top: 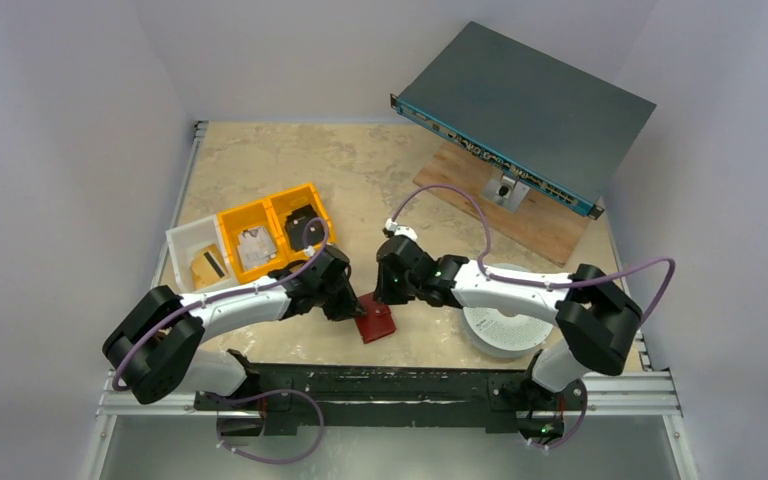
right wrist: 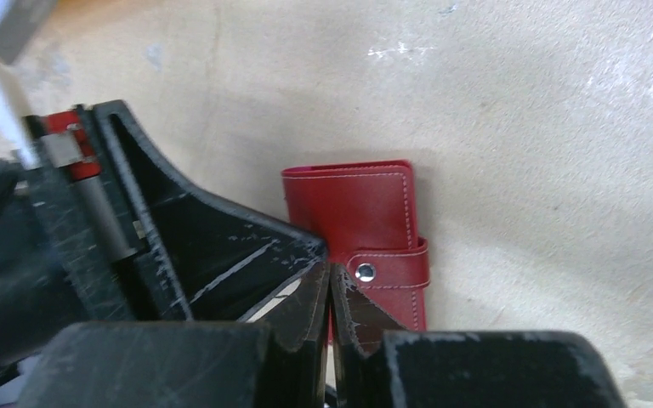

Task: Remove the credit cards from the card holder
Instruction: Open the card holder at the center of the board.

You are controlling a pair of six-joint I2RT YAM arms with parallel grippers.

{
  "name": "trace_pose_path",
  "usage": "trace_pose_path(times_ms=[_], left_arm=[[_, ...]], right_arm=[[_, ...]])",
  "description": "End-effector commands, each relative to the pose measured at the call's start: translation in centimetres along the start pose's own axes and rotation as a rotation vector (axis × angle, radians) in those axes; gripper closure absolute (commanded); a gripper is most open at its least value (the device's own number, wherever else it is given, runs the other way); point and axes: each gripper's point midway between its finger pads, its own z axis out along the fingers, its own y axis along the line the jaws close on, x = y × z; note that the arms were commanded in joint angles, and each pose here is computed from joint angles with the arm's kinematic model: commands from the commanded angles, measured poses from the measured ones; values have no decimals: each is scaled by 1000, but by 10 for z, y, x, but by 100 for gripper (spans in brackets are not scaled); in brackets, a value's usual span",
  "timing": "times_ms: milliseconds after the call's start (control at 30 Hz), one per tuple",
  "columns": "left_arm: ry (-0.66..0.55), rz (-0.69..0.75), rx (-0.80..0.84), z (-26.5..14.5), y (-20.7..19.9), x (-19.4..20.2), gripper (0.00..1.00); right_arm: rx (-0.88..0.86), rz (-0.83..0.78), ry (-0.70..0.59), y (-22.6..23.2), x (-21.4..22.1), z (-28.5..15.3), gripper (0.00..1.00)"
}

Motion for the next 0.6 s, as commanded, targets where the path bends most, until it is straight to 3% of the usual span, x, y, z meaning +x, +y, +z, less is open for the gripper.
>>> trace_pose_path(times_ms=[0, 33, 67, 167, 367, 567], left_arm=[[-8, 10, -149, 0, 37, 4, 91], [-8, 10, -148, 0, 36, 4, 91], [-9, 11, -148, -1, 37, 4, 91], [-9, 10, -147, -1, 37, 4, 91], [-5, 5, -142, -1, 37, 5, 92], [-4, 2, -141, -1, 36, 5, 92]], right_arm=[[107, -121, 8, -6, 4, 9, 85], [126, -140, -1, -6, 5, 10, 75], [142, -156, -5, -6, 7, 12, 70], [213, -192, -8, -13, 11, 19, 66], [253, -227, 6, -16, 22, 29, 65], [357, -283, 42, -36, 40, 38, 74]])
